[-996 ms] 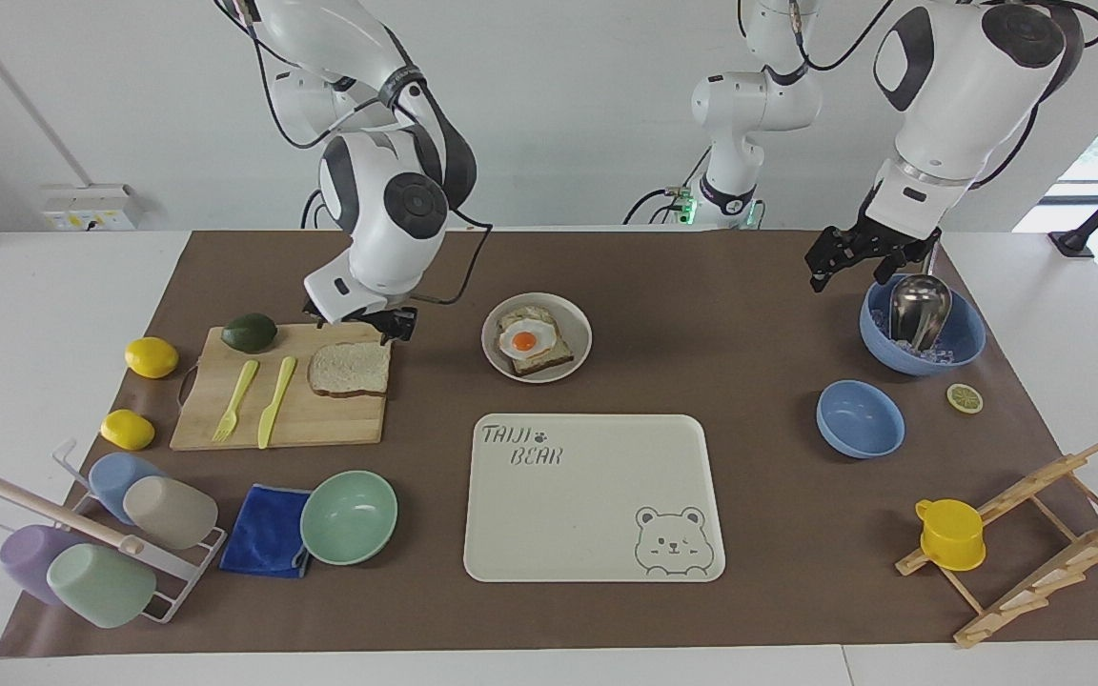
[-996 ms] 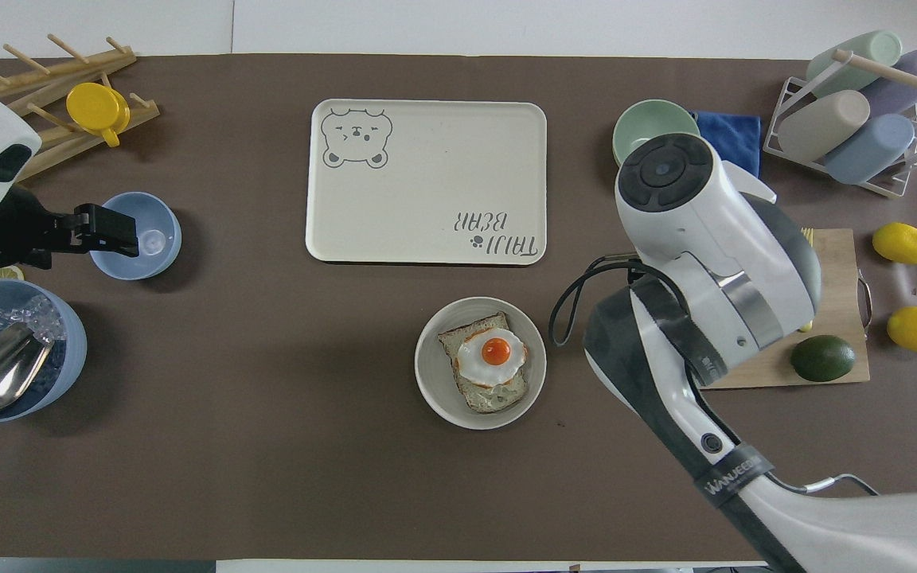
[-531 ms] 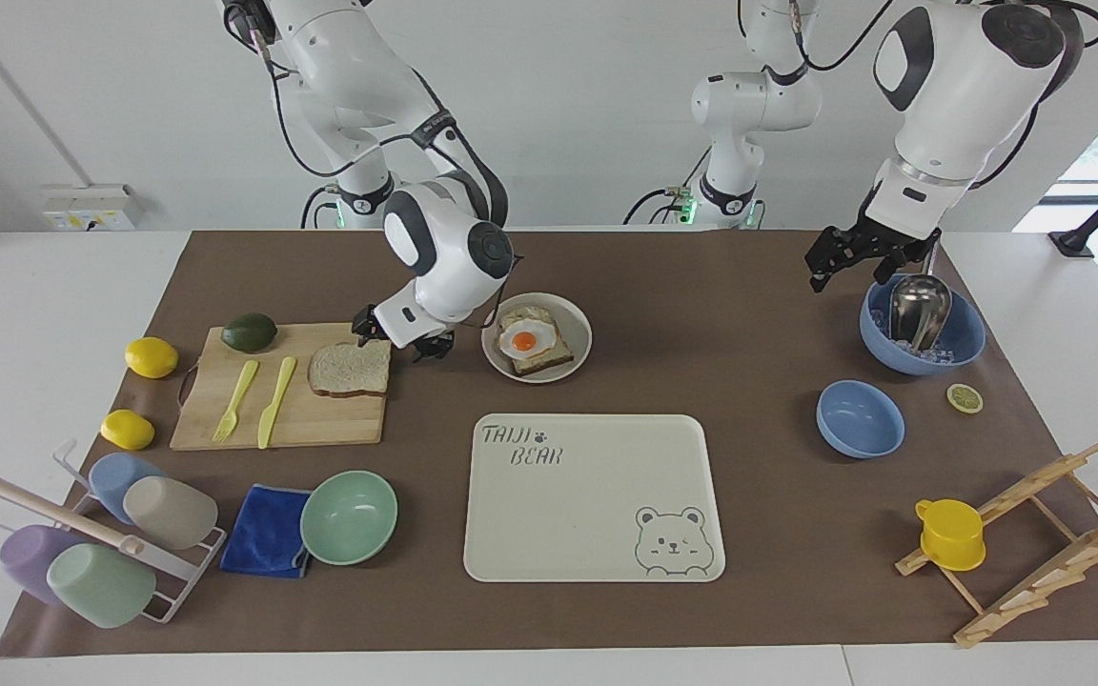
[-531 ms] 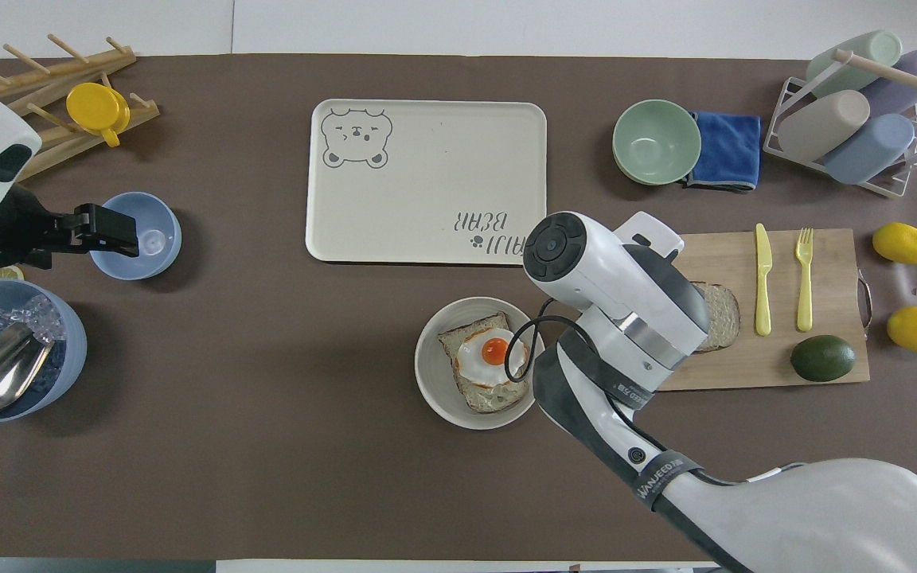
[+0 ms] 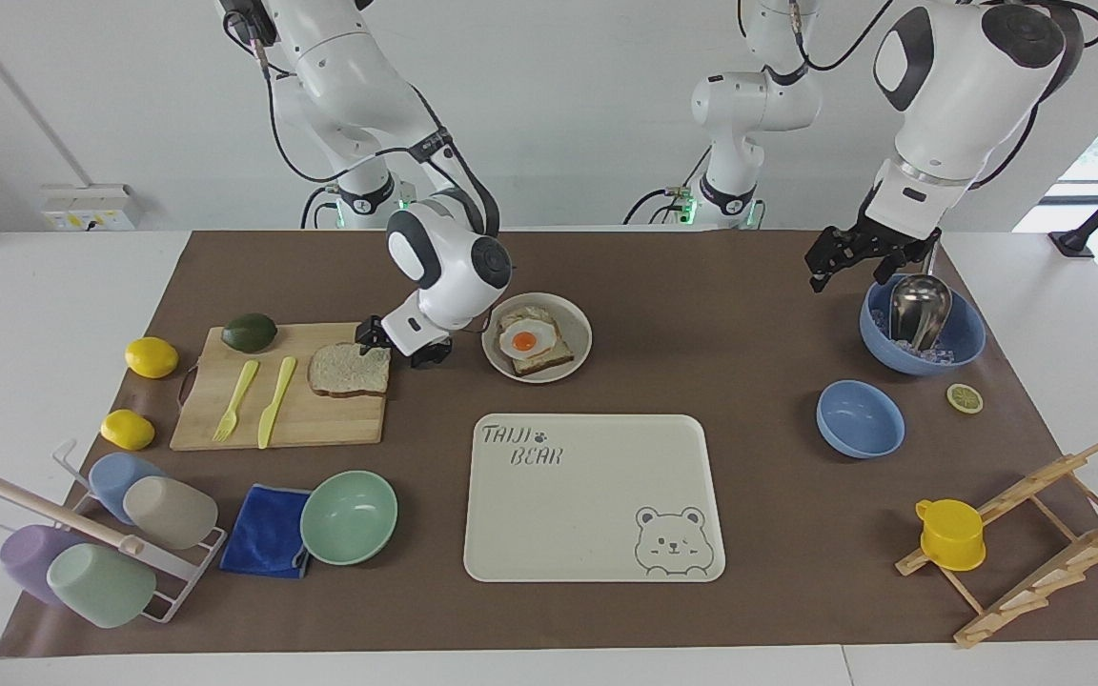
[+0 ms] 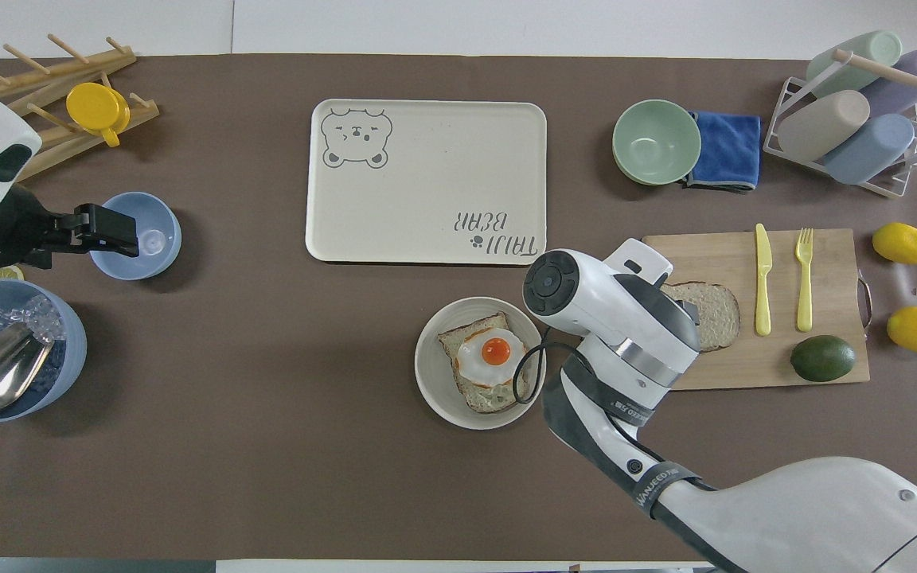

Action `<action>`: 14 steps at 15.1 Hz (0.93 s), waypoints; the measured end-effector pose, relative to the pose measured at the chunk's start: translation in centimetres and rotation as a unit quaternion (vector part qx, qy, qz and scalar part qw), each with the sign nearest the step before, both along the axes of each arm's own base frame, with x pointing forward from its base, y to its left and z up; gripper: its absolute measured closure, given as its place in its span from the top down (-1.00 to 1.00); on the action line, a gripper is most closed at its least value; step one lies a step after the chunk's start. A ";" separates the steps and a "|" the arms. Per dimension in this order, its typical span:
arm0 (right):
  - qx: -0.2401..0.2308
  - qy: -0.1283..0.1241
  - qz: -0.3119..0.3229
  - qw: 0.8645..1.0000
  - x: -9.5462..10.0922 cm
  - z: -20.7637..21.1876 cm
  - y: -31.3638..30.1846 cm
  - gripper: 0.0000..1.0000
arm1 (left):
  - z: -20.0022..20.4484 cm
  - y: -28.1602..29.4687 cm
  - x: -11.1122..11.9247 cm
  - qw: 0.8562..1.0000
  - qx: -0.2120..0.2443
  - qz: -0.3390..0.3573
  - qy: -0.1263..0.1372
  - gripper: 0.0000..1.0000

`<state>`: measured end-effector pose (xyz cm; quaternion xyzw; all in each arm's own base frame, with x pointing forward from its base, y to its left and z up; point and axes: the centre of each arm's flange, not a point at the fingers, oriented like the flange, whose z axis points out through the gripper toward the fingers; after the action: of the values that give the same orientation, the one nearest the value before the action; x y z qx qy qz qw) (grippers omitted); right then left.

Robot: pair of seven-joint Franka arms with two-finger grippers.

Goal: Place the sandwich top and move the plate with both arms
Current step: 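Reach the right gripper to the bread slice on the cutting board and grasp it, then lift the bread slice with the right gripper and carry it over the plate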

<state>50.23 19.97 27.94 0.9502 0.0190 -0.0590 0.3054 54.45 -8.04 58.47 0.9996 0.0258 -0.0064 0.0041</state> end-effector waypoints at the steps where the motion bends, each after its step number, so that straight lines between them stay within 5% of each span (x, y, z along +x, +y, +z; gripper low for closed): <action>1: 0.000 0.001 0.000 1.000 -0.1 -0.2 -0.2 1.00 | 0.0 0.0 0.0 1.000 0.000 0.000 0.000 1.00; 3: -0.004 0.003 0.000 1.000 -0.2 -0.6 -0.7 0.92 | 0.0 0.0 0.0 1.000 0.000 0.000 0.000 1.00; 14: -0.006 -0.001 0.006 1.000 -0.4 -0.6 -0.9 -0.34 | 0.1 0.3 0.1 1.000 0.000 0.003 -0.003 1.00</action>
<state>49.82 19.12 27.38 0.9482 0.0239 -0.0567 0.3115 54.56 -7.71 58.53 0.9996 0.0290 -0.0032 0.0047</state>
